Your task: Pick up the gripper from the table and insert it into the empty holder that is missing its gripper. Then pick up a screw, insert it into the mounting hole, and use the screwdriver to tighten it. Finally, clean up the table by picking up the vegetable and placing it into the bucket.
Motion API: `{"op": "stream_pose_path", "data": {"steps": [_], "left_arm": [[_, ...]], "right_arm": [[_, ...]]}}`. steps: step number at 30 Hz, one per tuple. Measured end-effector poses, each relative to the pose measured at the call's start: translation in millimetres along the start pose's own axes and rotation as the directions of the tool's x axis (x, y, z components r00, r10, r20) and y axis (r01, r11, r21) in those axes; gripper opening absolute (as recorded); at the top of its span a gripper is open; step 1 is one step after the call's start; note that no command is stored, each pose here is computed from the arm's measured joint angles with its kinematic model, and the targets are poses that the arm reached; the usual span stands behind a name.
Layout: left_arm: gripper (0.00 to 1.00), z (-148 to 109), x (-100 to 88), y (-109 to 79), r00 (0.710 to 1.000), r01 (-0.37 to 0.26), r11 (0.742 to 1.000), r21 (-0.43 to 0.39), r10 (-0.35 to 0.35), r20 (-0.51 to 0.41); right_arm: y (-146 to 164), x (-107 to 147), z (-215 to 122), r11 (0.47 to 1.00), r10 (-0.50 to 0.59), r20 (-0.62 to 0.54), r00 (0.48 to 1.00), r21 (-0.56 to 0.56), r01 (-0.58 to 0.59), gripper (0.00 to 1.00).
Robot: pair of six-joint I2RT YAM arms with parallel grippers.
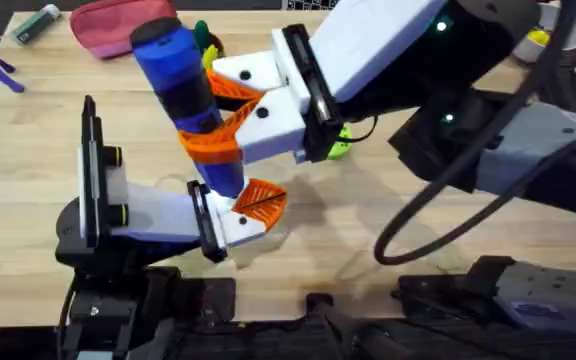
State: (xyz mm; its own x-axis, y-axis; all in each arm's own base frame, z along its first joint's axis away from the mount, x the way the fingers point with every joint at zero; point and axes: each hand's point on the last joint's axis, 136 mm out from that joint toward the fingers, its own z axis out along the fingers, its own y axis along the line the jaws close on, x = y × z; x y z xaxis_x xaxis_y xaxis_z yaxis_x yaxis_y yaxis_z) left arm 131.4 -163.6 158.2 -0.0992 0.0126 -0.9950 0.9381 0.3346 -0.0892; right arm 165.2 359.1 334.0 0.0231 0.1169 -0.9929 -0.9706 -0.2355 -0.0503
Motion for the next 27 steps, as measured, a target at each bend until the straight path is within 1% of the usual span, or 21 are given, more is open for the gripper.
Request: {"op": "stream_pose_path", "data": {"steps": [16, 19, 23, 25, 27], "left_arm": [[0.018, 0, 0.2, 0.0, 1.000, 0.005, 1.000, 0.000, -0.005, 0.000], [0.018, 0, 0.2, -0.1, 1.000, 0.004, 1.000, 0.001, -0.004, 0.000], [0.018, 0, 0.1, -0.1, 1.000, 0.003, 1.000, 0.001, -0.003, 0.000], [0.018, 0, 0.1, 0.0, 1.000, 0.003, 1.000, 0.000, -0.003, 0.000], [0.018, 0, 0.1, 0.0, 1.000, 0.003, 1.000, 0.000, -0.003, 0.000]], "right_arm": [[-2, 2, 1, 1.000, 0.003, 0.000, 1.000, 0.000, -0.003, 0.026], [-2, 2, 1, 1.000, 0.016, -0.001, 1.000, 0.000, -0.016, 0.026], [-8, 1, 4, 0.997, 0.071, -0.029, 0.997, 0.006, -0.070, 0.026], [-12, -2, 7, 0.995, 0.099, -0.050, 0.994, 0.010, -0.099, 0.026], [-18, -12, 11, 0.994, 0.113, -0.069, 0.991, 0.014, -0.112, 0.026]]}}
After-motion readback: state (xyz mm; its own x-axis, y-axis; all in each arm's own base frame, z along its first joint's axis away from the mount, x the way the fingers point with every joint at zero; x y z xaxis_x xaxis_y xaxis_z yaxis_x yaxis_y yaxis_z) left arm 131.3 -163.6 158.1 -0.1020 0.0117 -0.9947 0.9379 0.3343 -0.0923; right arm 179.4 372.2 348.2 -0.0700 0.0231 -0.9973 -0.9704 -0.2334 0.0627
